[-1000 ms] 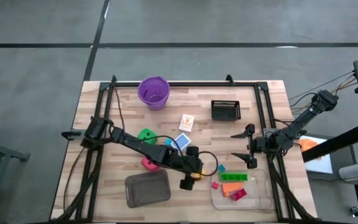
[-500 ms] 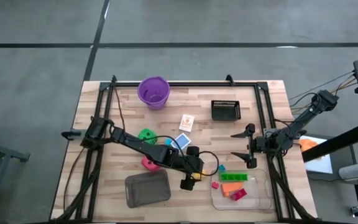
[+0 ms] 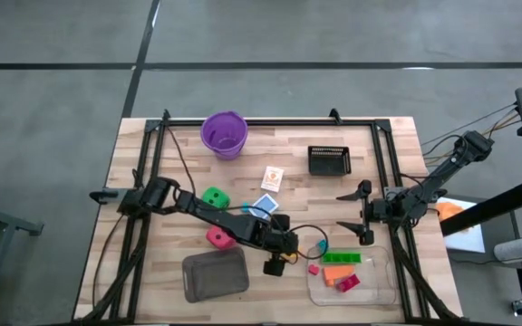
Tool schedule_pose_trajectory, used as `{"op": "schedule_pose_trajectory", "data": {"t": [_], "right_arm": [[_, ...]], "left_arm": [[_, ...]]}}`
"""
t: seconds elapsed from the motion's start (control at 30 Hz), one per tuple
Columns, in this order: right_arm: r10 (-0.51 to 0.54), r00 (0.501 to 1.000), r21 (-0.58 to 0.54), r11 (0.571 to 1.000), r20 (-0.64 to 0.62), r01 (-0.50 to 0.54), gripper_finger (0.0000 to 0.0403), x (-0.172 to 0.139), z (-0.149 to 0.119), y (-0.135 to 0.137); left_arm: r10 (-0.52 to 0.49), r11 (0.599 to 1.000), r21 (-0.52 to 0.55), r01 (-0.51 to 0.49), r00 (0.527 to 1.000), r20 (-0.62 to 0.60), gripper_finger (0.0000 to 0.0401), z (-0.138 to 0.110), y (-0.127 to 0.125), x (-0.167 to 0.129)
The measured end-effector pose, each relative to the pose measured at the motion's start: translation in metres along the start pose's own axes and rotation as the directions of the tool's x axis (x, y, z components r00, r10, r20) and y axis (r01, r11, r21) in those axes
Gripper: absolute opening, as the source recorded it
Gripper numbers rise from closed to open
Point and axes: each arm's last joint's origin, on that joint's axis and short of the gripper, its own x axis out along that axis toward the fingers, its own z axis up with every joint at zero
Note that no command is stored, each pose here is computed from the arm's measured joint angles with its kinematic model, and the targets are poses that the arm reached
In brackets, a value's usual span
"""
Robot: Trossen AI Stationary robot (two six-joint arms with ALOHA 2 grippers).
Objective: Pick & Place Toys
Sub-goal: Put the small yellow game piece into the transparent bin
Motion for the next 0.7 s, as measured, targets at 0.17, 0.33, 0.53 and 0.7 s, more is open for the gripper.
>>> {"op": "schedule_pose_trajectory", "data": {"t": [0.17,0.33,0.53,0.7], "right_arm": [[-0.003,1.0,0.001,1.0,0.001,0.003,0.0346,0.0,0.0,0.0],[-0.013,1.0,0.0,1.0,-0.001,0.013,0.0346,0.0,0.001,0.0],[-0.013,1.0,0.0,1.0,-0.003,0.013,0.0346,0.0,0.001,0.0],[-0.013,1.0,-0.002,1.0,-0.007,0.013,0.0346,0.001,0.0,0.0]], "left_arm": [[-0.032,0.999,-0.02,0.032,0.999,-0.004,0.0377,-0.004,-0.002,0.014],[-0.041,0.998,-0.042,0.04,0.999,-0.012,0.0377,-0.002,-0.003,0.027],[-0.018,0.998,-0.065,0.017,1.0,-0.021,0.0368,-0.002,0.001,0.029],[-0.008,0.997,-0.081,0.006,1.0,-0.021,0.03,-0.002,0.001,0.03]]}}
